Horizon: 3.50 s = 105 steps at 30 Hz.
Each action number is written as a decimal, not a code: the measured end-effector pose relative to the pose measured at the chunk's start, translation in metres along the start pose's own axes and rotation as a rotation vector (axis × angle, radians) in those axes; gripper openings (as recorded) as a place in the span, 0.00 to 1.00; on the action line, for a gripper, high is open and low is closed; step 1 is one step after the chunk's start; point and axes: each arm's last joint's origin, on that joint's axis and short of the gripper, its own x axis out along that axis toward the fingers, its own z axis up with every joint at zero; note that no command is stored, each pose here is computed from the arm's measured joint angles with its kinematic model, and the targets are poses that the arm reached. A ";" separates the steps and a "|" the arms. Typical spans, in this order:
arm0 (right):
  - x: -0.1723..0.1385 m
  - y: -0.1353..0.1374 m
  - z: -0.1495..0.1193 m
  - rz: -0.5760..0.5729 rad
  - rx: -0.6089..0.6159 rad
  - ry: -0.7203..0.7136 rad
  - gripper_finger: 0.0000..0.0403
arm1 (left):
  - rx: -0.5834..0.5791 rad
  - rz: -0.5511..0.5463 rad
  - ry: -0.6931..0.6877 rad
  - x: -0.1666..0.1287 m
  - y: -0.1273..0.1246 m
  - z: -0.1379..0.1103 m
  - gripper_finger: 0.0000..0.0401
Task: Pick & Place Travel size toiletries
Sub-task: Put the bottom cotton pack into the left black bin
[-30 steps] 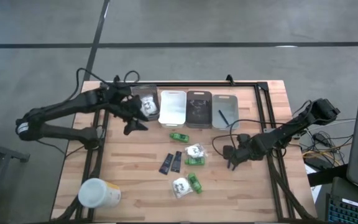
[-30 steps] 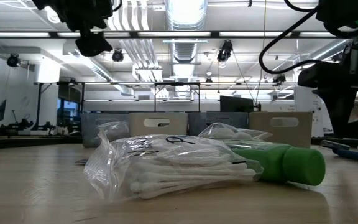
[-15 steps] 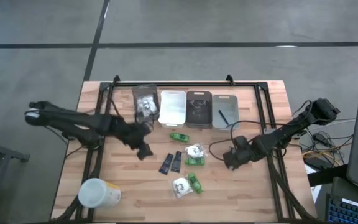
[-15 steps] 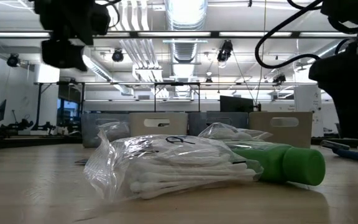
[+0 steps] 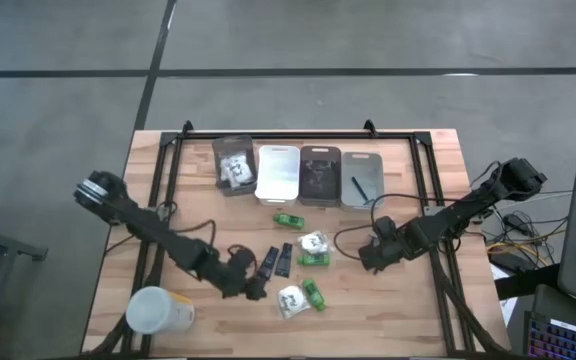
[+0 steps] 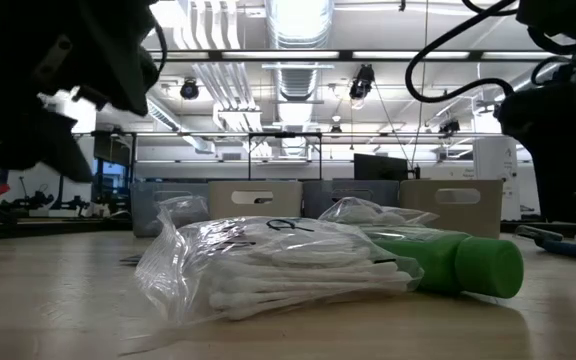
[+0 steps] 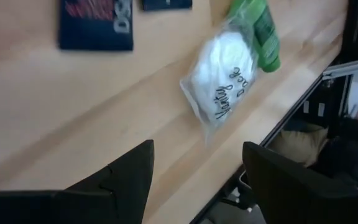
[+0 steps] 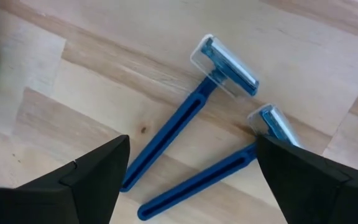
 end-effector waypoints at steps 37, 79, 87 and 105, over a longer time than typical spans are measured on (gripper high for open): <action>0.005 -0.005 0.000 -0.022 -0.109 -0.017 0.64 | 0.078 -0.045 -0.056 0.076 -0.005 -0.003 0.22; 0.011 -0.013 -0.001 -0.053 0.032 -0.015 0.72 | 0.931 0.948 -0.067 -0.174 -0.003 0.249 0.00; 0.011 -0.013 -0.001 -0.052 0.076 -0.016 0.75 | 1.205 1.003 0.302 -0.147 -0.011 0.270 0.00; 0.011 -0.011 -0.002 -0.030 0.128 -0.011 0.68 | 1.319 1.137 0.647 -0.071 0.001 0.311 0.03</action>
